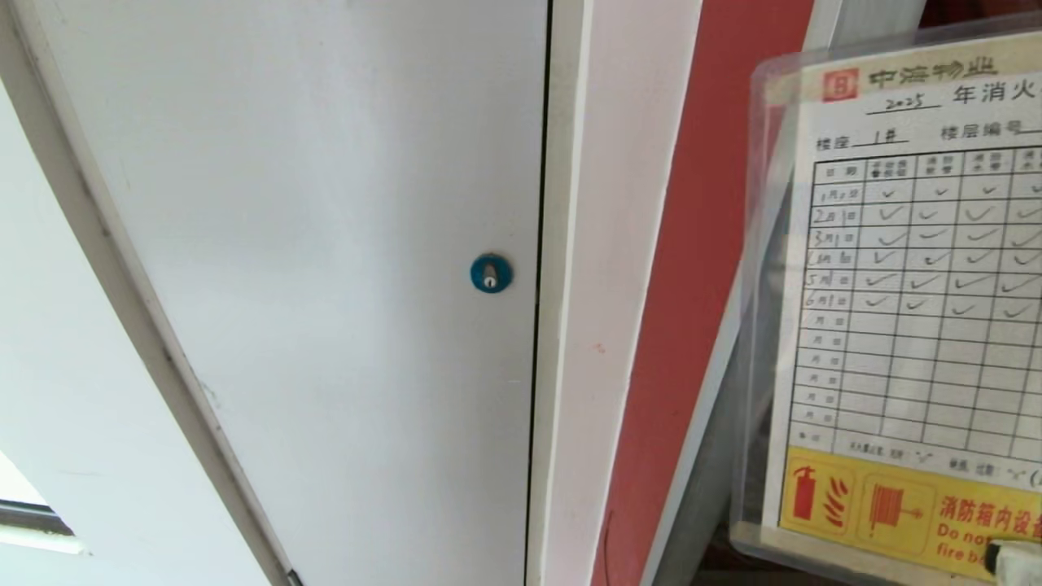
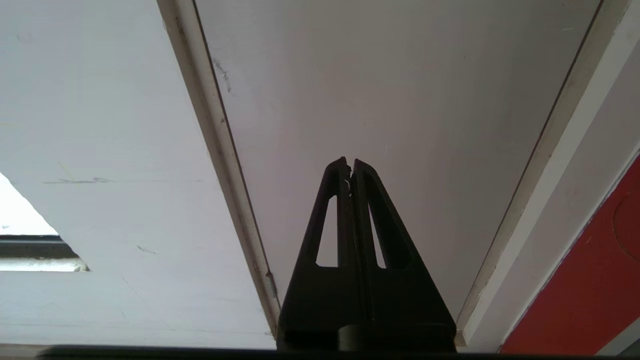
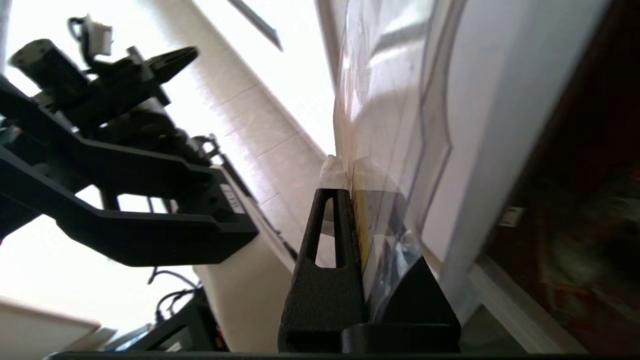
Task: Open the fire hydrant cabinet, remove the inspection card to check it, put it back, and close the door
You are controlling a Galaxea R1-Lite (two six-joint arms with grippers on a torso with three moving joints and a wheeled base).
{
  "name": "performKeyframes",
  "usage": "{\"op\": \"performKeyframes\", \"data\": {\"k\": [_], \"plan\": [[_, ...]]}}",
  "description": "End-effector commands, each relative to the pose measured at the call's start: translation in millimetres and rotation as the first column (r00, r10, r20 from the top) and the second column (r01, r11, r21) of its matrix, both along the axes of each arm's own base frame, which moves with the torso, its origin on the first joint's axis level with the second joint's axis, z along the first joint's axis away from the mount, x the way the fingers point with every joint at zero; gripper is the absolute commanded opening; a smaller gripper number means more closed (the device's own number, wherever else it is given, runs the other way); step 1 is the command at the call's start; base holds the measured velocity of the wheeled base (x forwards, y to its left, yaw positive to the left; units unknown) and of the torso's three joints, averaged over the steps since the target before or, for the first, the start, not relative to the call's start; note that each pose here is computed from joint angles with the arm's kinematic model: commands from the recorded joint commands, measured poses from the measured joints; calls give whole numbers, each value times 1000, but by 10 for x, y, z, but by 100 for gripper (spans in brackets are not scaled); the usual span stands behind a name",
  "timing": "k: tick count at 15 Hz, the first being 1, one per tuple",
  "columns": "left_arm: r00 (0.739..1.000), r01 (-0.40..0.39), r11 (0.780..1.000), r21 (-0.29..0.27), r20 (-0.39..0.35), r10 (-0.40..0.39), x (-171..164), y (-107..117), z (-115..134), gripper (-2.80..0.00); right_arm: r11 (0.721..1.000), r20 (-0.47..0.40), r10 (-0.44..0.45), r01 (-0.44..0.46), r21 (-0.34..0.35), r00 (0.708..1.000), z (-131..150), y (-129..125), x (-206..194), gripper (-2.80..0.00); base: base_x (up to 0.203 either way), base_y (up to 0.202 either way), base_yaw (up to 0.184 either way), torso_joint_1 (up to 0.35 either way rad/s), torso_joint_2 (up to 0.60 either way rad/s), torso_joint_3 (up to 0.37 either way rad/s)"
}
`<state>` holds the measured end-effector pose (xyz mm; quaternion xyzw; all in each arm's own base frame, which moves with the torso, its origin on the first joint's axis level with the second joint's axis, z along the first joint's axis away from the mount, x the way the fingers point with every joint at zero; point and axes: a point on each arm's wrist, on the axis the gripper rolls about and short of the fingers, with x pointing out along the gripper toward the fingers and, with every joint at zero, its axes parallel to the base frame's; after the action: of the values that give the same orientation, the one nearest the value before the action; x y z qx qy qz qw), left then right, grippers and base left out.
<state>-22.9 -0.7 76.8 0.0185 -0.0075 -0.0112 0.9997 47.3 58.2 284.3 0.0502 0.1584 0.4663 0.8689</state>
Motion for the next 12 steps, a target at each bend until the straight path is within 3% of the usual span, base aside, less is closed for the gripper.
{"op": "performKeyframes", "data": {"k": [1, 5, 8, 12], "plan": [[1000, 0, 1000, 0, -12, 0, 9, 0, -29, -280, 998, 28, -64, 64, -1, 998, 65, -164, -127, -280, 0, 0, 0, 0, 0, 0], [1000, 0, 1000, 0, -13, 0, 10, 0, -33, -280, 959, 48, -254, 258, -115, 966, 54, -309, -194, -280, 0, 0, 0, 0, 0, 0], [1000, 0, 1000, 0, -12, 0, 9, 0, -29, -280, 892, 144, -391, 413, -183, 909, 38, -374, -198, -280, 0, 0, 0, 0, 0, 0], [1000, 0, 1000, 0, -12, 0, 9, 0, -29, -280, 802, 280, -468, 536, -264, 838, 79, -438, -209, -280, 0, 0, 0, 0, 0, 0]]}}
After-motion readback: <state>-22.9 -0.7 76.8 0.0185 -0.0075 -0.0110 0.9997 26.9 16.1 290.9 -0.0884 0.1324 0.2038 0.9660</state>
